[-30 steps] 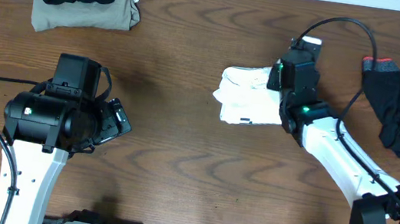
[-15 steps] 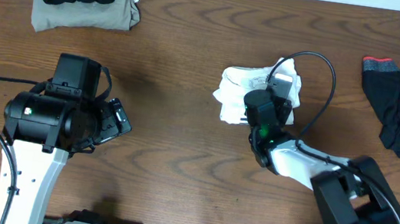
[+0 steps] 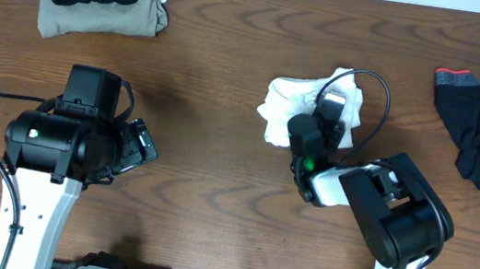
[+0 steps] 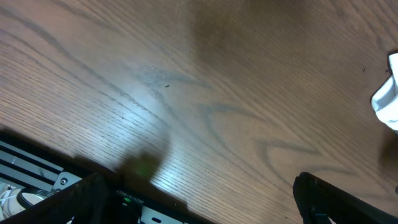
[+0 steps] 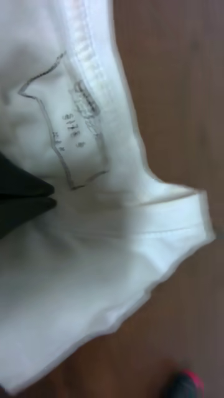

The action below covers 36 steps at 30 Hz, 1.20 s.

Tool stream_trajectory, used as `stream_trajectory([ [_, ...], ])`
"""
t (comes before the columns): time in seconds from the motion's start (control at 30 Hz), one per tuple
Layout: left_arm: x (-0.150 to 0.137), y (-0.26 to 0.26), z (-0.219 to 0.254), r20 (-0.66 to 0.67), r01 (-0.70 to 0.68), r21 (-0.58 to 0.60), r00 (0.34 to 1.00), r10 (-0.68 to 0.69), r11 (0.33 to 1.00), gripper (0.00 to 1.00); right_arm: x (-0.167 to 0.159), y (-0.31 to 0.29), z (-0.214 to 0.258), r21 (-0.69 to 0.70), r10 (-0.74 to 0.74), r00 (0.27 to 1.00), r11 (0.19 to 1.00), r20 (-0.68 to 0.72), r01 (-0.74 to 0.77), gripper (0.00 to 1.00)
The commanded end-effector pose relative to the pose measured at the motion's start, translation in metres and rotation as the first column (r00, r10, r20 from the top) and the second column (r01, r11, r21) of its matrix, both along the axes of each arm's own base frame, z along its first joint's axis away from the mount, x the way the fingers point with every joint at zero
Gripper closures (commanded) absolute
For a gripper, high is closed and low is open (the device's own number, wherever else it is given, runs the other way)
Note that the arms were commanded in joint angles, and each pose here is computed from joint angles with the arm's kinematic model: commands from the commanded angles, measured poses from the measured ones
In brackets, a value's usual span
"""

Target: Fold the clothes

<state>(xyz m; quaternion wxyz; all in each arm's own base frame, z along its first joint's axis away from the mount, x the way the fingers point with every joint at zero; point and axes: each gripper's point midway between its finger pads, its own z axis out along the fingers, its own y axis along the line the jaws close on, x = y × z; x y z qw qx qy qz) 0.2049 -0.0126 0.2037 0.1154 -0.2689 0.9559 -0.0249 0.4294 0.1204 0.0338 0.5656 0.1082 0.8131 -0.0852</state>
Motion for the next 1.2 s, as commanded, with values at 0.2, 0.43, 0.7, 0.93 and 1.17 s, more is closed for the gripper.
stream_trajectory([
  [0.2, 0.002, 0.002, 0.0, 0.004, 0.006, 0.008, 1.0, -0.006, 1.0, 0.02, 0.001, 0.029, 0.098, -0.252, 0.099, 0.968, 0.967, 0.229, -0.04, 0.99],
  [0.43, 0.001, 0.002, 0.0, 0.004, 0.006, 0.008, 1.0, -0.006, 1.0, 0.02, -0.005, 0.04, 0.04, -0.212, 0.177, 0.984, 0.963, 0.025, -0.168, 0.99],
  [0.7, 0.001, 0.002, 0.0, 0.003, 0.006, 0.008, 1.0, -0.006, 1.0, 0.02, -0.007, 0.022, -0.017, -0.154, 0.115, 0.992, 0.98, -0.058, -0.123, 0.99],
  [0.93, 0.001, 0.002, 0.0, 0.004, 0.006, 0.008, 1.0, -0.006, 1.0, 0.02, -0.001, 0.016, -0.009, -0.15, 0.071, 0.997, 0.986, 0.028, -0.067, 0.99],
  [1.17, 0.001, 0.002, 0.0, 0.004, 0.006, 0.008, 1.0, -0.006, 1.0, 0.02, 0.004, 0.005, 0.099, -0.289, 0.012, 0.949, 0.954, 0.315, 0.084, 0.99],
])
